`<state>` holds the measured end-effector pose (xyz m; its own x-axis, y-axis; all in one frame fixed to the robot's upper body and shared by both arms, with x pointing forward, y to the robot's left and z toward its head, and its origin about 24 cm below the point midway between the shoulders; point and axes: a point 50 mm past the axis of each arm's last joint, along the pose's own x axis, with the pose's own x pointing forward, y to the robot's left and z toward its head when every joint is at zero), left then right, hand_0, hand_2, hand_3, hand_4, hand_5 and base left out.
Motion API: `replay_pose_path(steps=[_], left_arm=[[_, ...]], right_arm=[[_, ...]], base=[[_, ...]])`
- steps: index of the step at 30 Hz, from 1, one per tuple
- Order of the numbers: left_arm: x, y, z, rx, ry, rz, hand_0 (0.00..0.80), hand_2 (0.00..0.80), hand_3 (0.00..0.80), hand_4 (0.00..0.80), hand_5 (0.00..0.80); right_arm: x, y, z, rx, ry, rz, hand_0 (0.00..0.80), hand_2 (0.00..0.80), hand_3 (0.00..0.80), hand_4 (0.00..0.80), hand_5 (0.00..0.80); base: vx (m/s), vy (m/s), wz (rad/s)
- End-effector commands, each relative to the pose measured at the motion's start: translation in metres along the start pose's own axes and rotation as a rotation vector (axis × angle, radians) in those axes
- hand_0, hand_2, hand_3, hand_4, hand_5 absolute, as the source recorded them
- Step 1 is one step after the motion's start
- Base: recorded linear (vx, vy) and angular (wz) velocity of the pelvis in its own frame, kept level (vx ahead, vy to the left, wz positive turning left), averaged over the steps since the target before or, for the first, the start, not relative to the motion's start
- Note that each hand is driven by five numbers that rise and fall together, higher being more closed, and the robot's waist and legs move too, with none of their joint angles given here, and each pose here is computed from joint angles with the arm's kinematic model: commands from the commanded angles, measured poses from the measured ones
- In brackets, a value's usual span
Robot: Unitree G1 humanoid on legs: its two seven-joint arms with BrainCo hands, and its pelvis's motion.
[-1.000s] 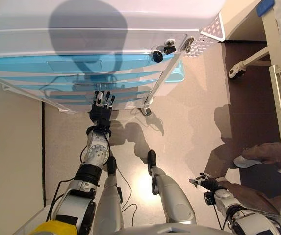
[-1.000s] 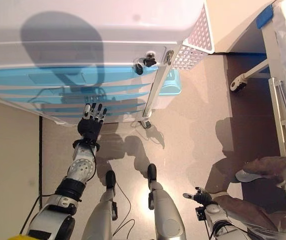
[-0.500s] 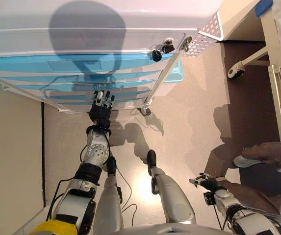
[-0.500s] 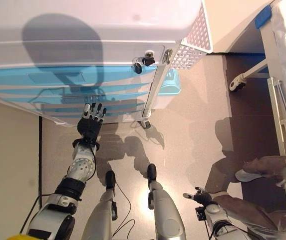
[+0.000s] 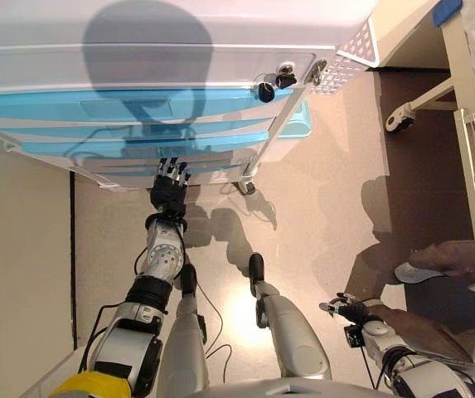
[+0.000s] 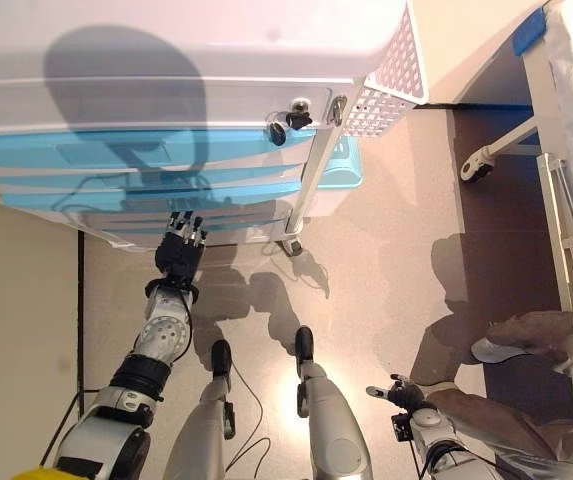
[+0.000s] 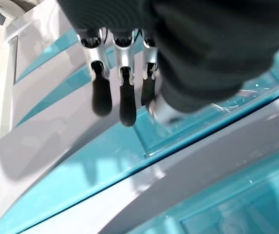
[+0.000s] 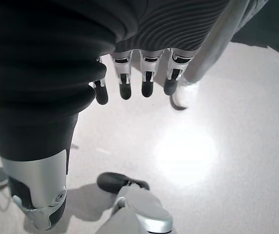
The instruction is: Open the drawer and pick up the medicine
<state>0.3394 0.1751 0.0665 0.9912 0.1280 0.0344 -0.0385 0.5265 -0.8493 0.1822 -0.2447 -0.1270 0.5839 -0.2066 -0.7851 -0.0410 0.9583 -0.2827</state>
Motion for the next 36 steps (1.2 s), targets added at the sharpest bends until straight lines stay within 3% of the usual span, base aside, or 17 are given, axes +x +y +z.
replay_pose_path(steps=[1, 36], left_arm=[[0.019, -0.068, 0.039, 0.073, -0.19, -0.31, 0.8, 0.8, 0.8, 0.8, 0.8], [0.005, -0.065, 0.035, 0.025, -0.192, -0.333, 0.8, 0.8, 0.8, 0.8, 0.8]], right_arm=[[-0.004, -0.011, -0.02, -0.032, 0.055, -0.026, 0.0, 0.0, 0.0, 0.0, 0.0], [-0.004, -0.011, -0.017, -0.026, 0.048, -0.03, 0.0, 0.0, 0.0, 0.0, 0.0]], base=[[0.0, 0.0, 0.0], [0.0, 0.0, 0.0]])
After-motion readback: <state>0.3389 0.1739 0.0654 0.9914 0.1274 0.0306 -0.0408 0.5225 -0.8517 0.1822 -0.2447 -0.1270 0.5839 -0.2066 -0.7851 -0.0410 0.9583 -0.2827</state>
